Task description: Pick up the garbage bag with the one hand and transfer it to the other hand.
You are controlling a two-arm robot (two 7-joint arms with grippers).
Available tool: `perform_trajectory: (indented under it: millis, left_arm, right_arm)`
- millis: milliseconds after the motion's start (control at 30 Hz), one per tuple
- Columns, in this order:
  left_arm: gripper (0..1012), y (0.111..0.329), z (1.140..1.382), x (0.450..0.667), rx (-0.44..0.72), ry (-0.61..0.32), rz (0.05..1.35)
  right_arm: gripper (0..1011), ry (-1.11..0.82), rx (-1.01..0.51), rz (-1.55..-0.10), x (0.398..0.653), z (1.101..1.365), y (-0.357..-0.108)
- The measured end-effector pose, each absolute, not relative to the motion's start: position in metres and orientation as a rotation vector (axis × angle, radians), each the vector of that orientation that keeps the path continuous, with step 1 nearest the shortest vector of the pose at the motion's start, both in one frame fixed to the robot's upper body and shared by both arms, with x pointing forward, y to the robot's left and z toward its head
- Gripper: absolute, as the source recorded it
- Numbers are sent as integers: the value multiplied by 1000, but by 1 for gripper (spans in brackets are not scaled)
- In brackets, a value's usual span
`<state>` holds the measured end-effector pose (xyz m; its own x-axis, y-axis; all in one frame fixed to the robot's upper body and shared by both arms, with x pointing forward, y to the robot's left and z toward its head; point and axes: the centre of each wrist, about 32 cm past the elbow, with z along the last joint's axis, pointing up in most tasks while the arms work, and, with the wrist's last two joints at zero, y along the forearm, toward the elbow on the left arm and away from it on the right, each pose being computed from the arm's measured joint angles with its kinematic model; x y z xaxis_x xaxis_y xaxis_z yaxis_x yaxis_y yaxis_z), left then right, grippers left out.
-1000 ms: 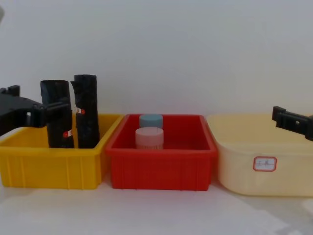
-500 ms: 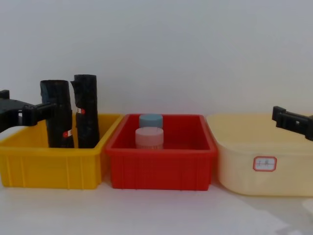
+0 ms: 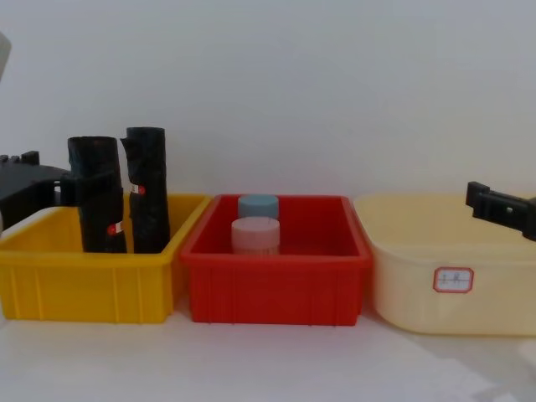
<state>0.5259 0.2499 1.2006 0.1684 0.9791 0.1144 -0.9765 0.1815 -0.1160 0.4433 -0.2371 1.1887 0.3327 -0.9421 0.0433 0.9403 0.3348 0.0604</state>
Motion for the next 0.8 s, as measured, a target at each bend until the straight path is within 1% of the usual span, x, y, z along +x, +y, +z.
perform_trajectory:
  millis: [100, 400, 500, 600, 633, 733, 767, 800]
  left_arm:
    - [1002, 250, 1201, 534, -24, -176, 1380]
    - [1001, 249, 1200, 548, -36, -170, 1354]
    - [956, 248, 1199, 553, -39, -163, 1346]
    - [888, 248, 1199, 558, -47, -155, 1332]
    - [840, 248, 1199, 558, -47, -155, 1332]
    - [790, 248, 1198, 561, -54, -147, 1324]
    - [739, 247, 1199, 563, -58, -145, 1319]
    - [716, 247, 1199, 563, -59, -144, 1317]
  right_arm:
    - [1001, -75, 26, -1229, 443, 1189, -237]
    - [1001, -75, 26, -1229, 443, 1189, -237]
    - [1001, -75, 26, -1229, 443, 1189, -237]
    - [1001, -75, 26, -1229, 443, 1189, -237]
    - [1001, -75, 26, -1229, 443, 1189, -237]
    - [1001, -75, 26, -1229, 443, 1189, -237]
    - [1001, -75, 26, -1229, 443, 1189, -237]
    - [1001, -75, 26, -1229, 443, 1189, -237]
